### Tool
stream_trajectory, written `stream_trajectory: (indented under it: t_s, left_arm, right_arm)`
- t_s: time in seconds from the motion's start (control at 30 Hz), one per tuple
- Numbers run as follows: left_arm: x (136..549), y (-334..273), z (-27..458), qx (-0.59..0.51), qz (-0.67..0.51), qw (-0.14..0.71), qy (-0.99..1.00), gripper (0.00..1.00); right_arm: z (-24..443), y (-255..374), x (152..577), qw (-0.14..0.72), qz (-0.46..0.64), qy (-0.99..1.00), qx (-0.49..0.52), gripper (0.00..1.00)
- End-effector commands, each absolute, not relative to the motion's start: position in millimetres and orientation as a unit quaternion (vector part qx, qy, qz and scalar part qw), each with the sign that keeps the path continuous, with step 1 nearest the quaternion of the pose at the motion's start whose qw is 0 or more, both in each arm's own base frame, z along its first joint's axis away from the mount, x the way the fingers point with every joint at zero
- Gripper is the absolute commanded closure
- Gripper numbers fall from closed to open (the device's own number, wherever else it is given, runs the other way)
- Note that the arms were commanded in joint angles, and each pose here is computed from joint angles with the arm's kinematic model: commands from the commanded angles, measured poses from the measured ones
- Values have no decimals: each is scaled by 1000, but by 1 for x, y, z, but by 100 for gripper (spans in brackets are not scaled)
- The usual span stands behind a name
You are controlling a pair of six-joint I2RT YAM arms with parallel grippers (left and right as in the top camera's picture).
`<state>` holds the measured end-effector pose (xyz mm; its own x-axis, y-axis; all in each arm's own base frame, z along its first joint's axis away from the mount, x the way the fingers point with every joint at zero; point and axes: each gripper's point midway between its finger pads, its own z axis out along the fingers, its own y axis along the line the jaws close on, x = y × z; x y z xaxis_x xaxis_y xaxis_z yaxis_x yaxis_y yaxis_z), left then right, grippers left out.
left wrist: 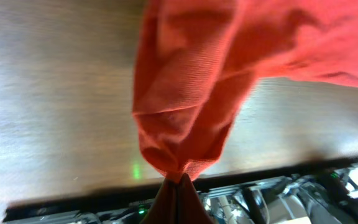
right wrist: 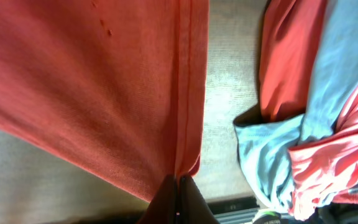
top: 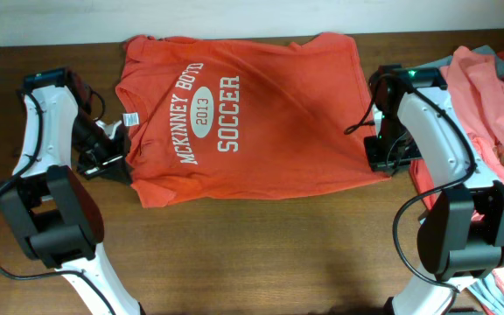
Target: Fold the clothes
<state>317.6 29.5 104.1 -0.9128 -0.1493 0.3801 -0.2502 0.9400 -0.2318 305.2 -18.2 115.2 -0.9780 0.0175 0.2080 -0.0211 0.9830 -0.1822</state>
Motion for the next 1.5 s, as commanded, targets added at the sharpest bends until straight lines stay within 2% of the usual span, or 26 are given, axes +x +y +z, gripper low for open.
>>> stream_trajectory:
  t_s: [0.0, 0.23, 0.4, 0.53, 0.73, 0.9, 1.0, 1.1, 1.23, 1.47]
  left_arm:
    - [310, 49, 102, 131, 76, 194, -969, 100]
    - [294, 45, 107, 135, 74, 191, -969, 100]
    - [283, 38, 114, 136, 82, 140, -977, 100]
    - [270, 35, 124, 148, 77, 89, -982, 100]
    - [236, 30, 124, 168, 68, 67, -981, 100]
    - [214, 30, 120, 178, 53, 75, -980, 100]
    - [207, 48, 124, 221, -5, 58, -974, 100]
    - [227, 56, 128, 251, -15, -1, -968, 100]
    - [278, 66, 132, 252, -9, -104, -962, 100]
    - [329, 61, 141, 244, 42, -192, -949, 100]
  right_arm:
    - [117, -27, 296, 121, 102, -987, -9, 96]
    - [121, -35, 277, 158, 76, -983, -48, 96]
    - [125, -31, 265, 161, 58, -984, -57, 96]
    - [121, -23, 243, 159, 36, -985, -60, 96]
    - [102, -9, 205, 153, 3, -986, -68, 96]
    - [105, -9, 203, 127, 5, -988, -89, 96]
    - [107, -9, 203, 119, 5, -989, -89, 96]
    - [104, -10, 218, 89, 4, -992, -89, 96]
    - [101, -12, 249, 24, 1, -996, -89, 96]
    - [103, -14, 296, -70, -3, -994, -89, 96]
